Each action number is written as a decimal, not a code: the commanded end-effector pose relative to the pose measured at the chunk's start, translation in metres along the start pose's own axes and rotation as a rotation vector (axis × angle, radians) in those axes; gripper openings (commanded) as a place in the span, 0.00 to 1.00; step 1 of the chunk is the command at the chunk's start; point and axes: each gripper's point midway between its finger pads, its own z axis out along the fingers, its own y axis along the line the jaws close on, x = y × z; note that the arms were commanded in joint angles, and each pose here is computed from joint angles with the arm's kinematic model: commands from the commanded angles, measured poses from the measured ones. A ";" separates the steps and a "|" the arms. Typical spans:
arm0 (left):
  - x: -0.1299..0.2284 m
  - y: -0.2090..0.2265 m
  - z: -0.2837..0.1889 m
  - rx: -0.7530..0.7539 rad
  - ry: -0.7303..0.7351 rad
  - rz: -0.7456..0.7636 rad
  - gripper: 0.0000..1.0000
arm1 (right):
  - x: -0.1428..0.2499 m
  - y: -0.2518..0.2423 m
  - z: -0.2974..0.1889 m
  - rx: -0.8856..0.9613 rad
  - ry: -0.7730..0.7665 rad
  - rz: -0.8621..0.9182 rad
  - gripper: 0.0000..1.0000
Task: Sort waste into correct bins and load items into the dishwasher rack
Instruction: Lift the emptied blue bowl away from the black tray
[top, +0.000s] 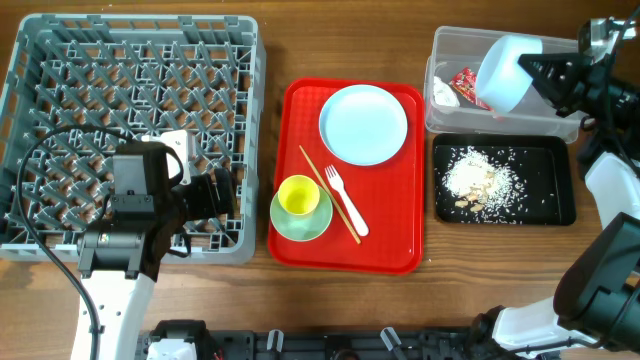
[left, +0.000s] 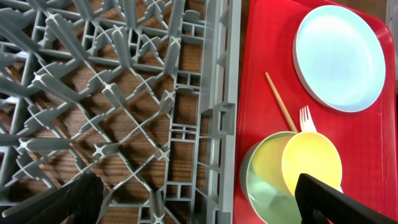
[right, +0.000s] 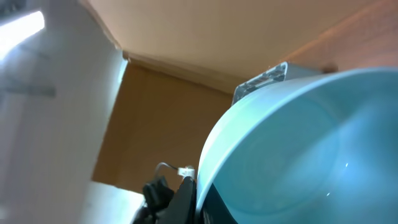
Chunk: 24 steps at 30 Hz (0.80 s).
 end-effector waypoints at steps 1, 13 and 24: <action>-0.009 -0.004 -0.007 0.016 -0.030 -0.004 1.00 | -0.018 0.027 0.001 -0.037 -0.058 -0.041 0.05; -0.009 -0.004 -0.007 0.016 -0.030 -0.004 1.00 | -0.112 0.075 -0.003 -0.050 -0.381 -0.118 0.05; -0.009 -0.004 -0.007 0.016 -0.030 -0.004 1.00 | -0.108 0.055 0.044 0.158 -0.317 -0.228 0.05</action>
